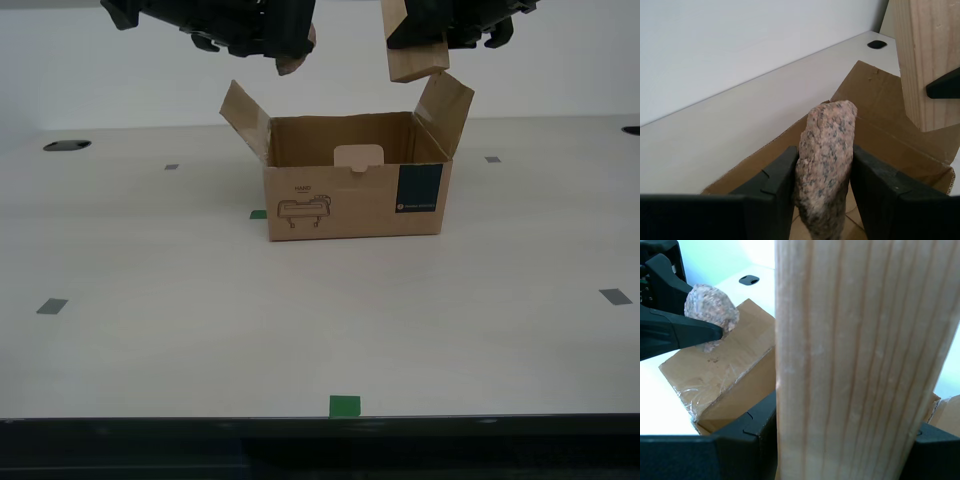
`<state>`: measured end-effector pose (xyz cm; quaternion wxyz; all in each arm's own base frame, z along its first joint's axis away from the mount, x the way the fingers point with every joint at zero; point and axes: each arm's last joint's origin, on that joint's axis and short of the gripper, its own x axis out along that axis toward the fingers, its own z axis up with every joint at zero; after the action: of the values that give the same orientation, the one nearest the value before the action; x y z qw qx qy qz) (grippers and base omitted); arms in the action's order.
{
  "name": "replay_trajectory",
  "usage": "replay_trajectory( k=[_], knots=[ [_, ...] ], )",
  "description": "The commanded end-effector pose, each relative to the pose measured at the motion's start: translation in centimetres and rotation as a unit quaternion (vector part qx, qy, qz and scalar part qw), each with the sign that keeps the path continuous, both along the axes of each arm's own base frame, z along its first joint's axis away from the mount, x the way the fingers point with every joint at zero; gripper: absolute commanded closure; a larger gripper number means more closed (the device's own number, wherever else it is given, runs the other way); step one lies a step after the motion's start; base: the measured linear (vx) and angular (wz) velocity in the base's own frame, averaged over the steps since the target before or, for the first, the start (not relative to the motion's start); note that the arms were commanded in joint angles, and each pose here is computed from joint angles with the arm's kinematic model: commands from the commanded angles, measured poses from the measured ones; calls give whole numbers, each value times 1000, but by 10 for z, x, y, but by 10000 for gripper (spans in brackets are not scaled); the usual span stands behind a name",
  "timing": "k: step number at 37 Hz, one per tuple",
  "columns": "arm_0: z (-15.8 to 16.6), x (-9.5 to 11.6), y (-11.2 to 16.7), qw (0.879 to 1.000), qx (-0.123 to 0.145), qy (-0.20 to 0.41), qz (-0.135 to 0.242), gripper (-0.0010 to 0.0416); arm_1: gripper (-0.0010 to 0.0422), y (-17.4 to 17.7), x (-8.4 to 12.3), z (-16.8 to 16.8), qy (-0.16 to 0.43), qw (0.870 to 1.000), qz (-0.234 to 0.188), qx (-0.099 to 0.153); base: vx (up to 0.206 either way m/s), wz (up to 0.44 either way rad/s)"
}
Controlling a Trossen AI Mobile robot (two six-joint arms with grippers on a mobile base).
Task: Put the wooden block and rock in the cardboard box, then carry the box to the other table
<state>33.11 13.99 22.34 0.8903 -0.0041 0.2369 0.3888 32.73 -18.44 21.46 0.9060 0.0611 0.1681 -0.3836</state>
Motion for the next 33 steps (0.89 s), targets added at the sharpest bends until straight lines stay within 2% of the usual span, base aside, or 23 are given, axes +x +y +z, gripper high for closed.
replay_trajectory(
  k=[1, 10, 21, 25, 33],
  knots=[
    [1, 0, 1, 1000, 0, -5, 1, 405, 253, -1, 0, 1, 0, 1000, 0, -6, 0, 0],
    [1, 0, 1, 1000, -1, -5, 1, 405, 202, -1, 0, 1, 4, 1000, 2, -10, 0, 0],
    [1, 0, 1, 1000, -1, -6, 2, 399, 185, -1, 0, 1, 7, 1000, 4, -15, 0, 0],
    [1, 0, 1, 1000, -1, -5, 1, 371, 185, -1, 0, 1, 7, 1000, 4, -15, 0, 0],
    [1, 0, 0, 1000, -7, -7, -13, 286, 186, -1, 0, 1, 9, 1000, 5, -17, 0, 0]
  ],
)
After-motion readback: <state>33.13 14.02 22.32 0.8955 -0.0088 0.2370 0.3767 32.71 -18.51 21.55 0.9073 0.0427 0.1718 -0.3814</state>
